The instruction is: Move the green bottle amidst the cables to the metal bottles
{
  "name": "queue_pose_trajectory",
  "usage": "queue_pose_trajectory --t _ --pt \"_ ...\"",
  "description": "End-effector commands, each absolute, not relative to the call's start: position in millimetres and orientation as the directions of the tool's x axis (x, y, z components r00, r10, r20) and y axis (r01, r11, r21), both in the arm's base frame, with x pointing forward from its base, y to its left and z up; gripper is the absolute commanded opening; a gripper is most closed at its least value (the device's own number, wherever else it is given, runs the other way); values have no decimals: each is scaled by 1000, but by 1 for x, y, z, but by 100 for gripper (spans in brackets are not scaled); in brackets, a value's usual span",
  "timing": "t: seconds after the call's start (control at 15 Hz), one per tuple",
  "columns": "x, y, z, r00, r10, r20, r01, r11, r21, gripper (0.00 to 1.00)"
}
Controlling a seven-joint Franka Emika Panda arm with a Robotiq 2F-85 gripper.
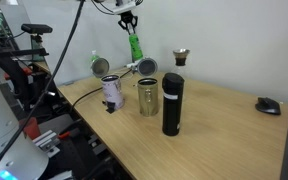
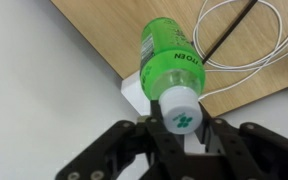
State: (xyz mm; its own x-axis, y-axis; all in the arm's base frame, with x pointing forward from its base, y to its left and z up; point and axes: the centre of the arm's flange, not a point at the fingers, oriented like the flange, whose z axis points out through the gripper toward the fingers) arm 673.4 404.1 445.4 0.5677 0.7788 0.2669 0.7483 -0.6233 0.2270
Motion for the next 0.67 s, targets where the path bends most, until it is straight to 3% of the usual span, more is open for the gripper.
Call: queue_pose_trajectory --t 0.0,0.27,0.6 --pt "678 352 448 680 689 250 662 -724 193 10" --pt "694 286 445 788 563 248 532 -826 183 10" --pt "679 213 436 889 419 187 392 -905 165 10"
